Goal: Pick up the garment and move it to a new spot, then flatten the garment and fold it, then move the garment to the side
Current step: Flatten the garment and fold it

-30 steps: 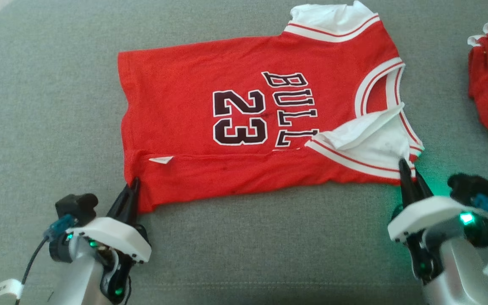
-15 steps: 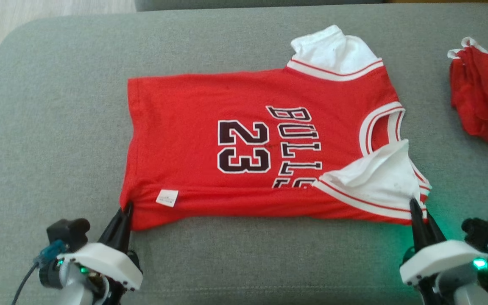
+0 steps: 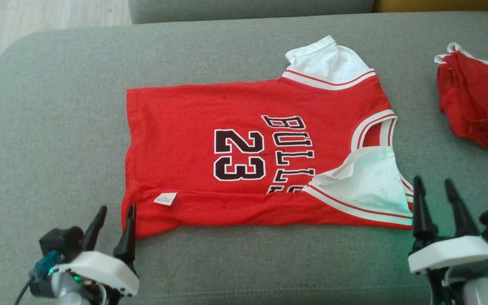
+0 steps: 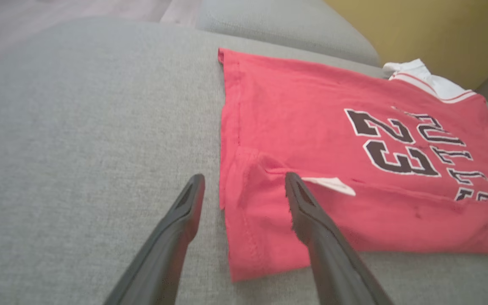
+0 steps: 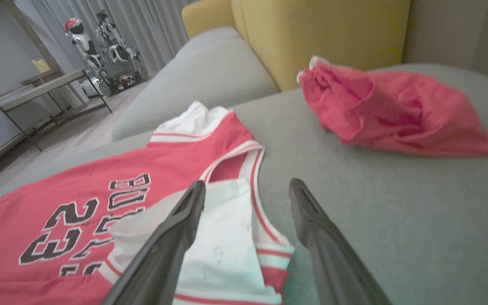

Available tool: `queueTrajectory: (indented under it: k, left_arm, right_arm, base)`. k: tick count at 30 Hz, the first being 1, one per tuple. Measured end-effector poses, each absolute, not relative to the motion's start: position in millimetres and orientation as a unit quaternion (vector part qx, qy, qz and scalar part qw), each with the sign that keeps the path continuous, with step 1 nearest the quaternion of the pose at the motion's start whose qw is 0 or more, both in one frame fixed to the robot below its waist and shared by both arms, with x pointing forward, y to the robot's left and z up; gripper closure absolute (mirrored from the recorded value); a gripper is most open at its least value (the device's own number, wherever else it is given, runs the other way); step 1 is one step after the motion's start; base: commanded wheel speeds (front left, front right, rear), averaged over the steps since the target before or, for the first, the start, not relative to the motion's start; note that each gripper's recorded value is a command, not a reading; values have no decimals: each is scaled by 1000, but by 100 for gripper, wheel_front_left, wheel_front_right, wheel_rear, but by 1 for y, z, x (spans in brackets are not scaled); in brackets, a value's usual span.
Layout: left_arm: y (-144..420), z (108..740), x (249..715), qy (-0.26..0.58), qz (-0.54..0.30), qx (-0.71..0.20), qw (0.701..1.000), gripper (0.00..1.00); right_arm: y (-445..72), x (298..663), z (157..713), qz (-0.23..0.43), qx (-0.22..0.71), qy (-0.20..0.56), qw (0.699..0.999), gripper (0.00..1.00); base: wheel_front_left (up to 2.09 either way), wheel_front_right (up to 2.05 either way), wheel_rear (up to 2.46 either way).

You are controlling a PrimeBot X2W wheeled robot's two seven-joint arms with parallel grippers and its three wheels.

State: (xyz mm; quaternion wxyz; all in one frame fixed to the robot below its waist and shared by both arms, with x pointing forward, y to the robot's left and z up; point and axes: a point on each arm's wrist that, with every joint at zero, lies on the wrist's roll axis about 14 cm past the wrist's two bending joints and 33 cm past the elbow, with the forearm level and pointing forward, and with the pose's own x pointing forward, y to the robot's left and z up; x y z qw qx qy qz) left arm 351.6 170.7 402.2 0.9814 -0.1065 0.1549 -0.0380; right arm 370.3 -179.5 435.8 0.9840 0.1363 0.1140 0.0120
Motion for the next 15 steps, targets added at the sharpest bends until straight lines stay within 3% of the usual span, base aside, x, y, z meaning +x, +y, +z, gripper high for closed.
queueTrajectory:
  k: [8, 15]
  left_arm:
    - [172, 454, 370, 59, -32, -81, 994, 0]
    - [180, 469, 382, 37, -24, -71, 997, 0]
  right_arm:
    - [-174, 383, 492, 35, 84, 19, 996, 0]
    - [-166, 393, 501, 49, 75, 12, 996, 0]
  base:
    - [0, 0, 0]
    - [0, 0, 0]
